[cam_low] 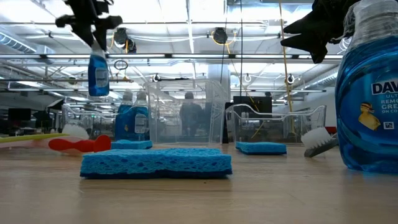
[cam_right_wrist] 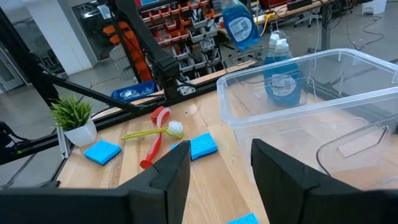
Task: Pick & Place Kitchen Sink Supplies
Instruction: Put the blue dishwashing liquid into the left transparent bin
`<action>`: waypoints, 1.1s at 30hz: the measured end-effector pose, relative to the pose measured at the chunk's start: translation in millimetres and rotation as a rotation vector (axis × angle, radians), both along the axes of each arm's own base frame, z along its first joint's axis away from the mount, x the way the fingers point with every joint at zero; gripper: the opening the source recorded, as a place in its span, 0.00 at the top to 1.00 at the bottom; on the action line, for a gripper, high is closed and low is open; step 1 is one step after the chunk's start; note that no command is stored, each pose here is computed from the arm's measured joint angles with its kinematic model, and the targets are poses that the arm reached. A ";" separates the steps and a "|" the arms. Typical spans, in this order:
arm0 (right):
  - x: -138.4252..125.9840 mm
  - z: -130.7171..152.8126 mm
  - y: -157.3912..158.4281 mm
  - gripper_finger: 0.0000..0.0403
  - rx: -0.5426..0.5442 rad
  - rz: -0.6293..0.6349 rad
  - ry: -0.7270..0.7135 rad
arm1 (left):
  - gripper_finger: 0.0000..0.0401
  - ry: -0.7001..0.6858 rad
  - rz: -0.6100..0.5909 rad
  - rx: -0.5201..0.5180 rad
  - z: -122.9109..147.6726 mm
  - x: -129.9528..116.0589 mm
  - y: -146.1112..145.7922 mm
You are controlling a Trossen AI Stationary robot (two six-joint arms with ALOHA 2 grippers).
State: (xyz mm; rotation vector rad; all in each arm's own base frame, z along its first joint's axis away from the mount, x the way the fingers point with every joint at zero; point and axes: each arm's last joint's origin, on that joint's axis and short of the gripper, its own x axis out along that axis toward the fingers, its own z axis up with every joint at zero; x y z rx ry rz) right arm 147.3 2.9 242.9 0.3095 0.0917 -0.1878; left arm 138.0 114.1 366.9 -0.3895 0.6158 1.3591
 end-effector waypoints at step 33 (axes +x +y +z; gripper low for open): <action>0.0 -0.1 0.0 0.61 0.051 -0.006 -0.008 | 0.66 0.035 -0.113 -0.310 -60.7 13.5 112.6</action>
